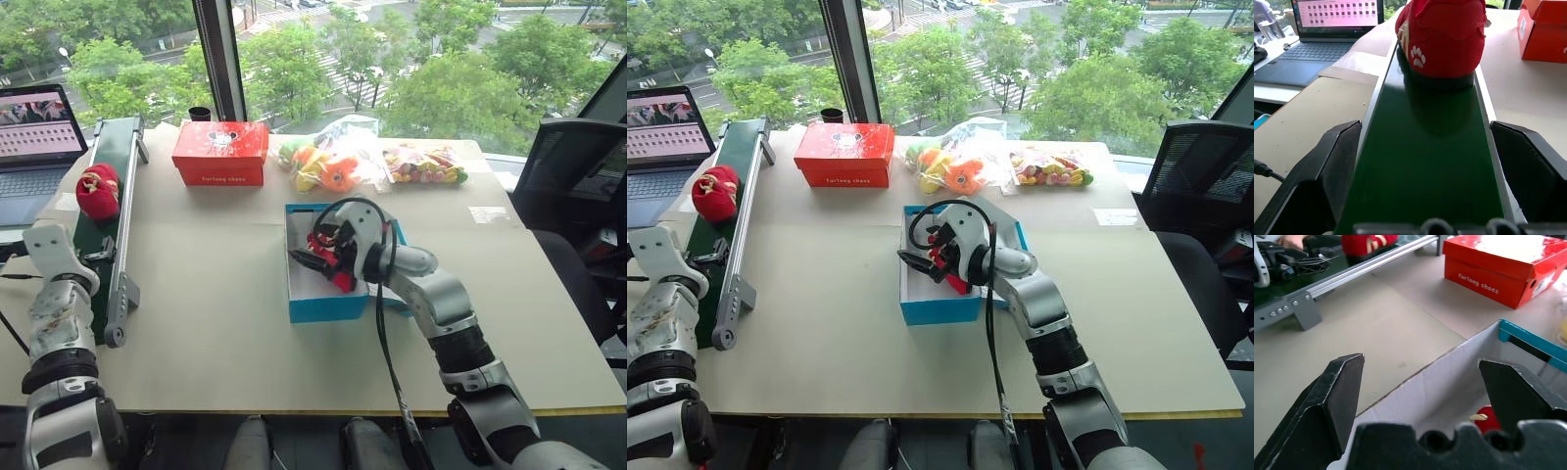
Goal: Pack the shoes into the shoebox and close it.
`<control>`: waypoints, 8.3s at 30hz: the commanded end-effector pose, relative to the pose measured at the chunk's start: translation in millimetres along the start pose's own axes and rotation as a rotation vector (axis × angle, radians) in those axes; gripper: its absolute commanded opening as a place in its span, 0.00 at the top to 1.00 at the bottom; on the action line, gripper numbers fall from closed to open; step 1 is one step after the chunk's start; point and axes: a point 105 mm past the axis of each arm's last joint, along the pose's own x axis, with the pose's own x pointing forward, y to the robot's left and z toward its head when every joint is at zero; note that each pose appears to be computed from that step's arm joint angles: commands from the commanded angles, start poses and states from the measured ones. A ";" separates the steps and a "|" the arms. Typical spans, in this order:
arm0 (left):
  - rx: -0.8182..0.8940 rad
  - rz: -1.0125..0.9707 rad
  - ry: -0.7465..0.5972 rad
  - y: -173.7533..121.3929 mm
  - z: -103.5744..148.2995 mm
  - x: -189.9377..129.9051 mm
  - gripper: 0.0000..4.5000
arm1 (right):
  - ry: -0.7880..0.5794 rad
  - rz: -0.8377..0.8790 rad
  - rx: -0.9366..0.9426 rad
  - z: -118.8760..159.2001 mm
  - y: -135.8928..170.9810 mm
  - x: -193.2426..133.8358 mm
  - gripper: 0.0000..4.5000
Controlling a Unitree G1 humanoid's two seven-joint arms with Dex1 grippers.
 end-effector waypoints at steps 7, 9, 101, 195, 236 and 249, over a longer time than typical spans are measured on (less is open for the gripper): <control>-0.006 0.002 -0.032 -12.0 14.9 15.2 0.00 | -0.044 -0.017 -0.028 15.9 -4.3 -4.2 0.02; -0.028 0.038 -0.003 -6.7 9.2 15.5 0.06 | -0.039 -0.020 -0.033 15.8 -5.3 -5.0 0.00; 0.012 -1.213 -0.163 -234.5 103.5 -140.6 0.00 | -0.252 -0.149 0.555 98.9 -49.3 -27.2 0.93; 0.458 -1.315 0.065 -167.0 80.9 -160.5 0.00 | 0.440 0.002 -0.169 -78.1 -17.9 41.3 0.99; 0.563 -1.635 0.050 -221.1 90.2 -139.2 0.00 | 0.301 -0.051 0.475 -81.1 10.9 -131.9 0.99; 0.573 -1.598 0.099 -210.4 92.6 -133.4 0.00 | 0.114 -0.528 0.818 -152.2 -57.1 -140.4 0.99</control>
